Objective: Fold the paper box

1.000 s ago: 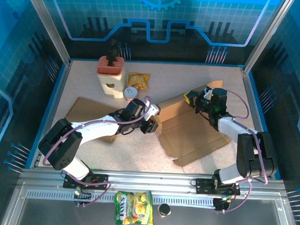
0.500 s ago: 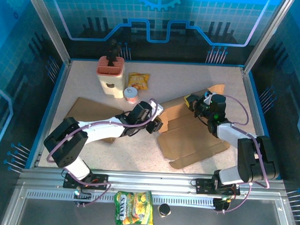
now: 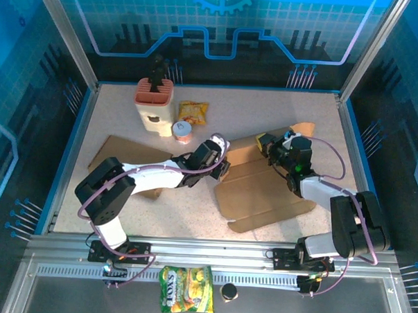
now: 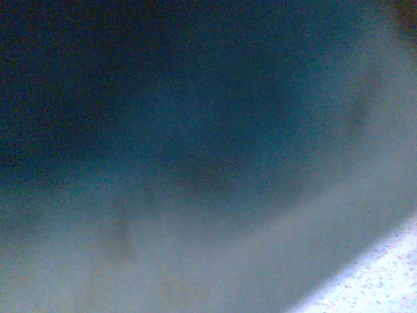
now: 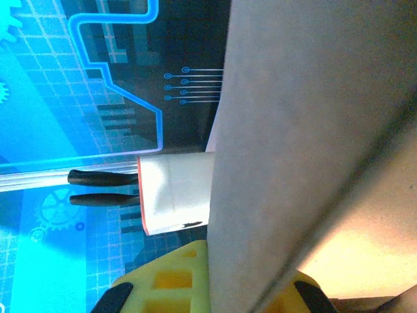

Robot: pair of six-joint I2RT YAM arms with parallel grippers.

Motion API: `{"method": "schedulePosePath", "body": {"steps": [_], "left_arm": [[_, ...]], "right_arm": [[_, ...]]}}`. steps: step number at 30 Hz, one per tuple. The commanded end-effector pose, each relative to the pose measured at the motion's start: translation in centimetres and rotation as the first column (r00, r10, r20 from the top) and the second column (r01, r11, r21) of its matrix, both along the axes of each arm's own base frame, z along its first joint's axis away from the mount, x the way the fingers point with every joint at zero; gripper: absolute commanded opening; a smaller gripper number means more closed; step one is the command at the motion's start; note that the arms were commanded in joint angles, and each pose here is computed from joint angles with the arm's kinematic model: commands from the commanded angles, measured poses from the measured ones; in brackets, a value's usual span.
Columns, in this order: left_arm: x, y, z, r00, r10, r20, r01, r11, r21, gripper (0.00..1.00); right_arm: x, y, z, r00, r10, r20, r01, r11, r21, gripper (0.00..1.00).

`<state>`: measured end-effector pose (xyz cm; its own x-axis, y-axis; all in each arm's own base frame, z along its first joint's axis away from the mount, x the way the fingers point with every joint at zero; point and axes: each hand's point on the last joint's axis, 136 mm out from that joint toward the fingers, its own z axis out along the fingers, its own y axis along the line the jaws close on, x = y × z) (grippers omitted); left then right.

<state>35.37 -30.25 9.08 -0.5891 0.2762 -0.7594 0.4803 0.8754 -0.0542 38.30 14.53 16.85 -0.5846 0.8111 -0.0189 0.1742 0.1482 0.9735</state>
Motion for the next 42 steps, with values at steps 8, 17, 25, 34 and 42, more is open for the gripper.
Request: {"method": "schedulePosePath", "body": {"steps": [8,17,25,34,42], "left_arm": [[2.1,-1.5,0.8,0.992,0.108,0.072,-0.109,0.994,0.019,0.35],[2.5,-1.3,0.3,0.969,0.242,0.058,-0.243,0.970,0.011,0.10],[3.8,0.4,1.6,0.893,0.442,0.083,-0.444,0.896,0.006,0.00],[4.3,2.4,3.0,0.854,0.491,0.172,-0.512,0.852,0.110,0.00],[4.2,4.5,3.3,0.848,0.462,0.260,-0.520,0.818,0.245,0.00]], "right_arm": [[-1.4,0.7,-0.9,0.999,0.023,-0.037,-0.023,1.000,0.005,0.00],[-1.0,0.6,-0.2,0.998,-0.035,-0.057,0.036,0.999,0.018,0.00],[-1.2,1.8,0.2,0.997,-0.025,-0.068,0.026,1.000,0.011,0.00],[-1.4,1.3,2.2,0.995,-0.035,-0.095,0.032,0.999,-0.041,0.35],[-2.3,-3.4,5.4,0.993,-0.082,-0.090,0.067,0.986,-0.152,0.72]]}}
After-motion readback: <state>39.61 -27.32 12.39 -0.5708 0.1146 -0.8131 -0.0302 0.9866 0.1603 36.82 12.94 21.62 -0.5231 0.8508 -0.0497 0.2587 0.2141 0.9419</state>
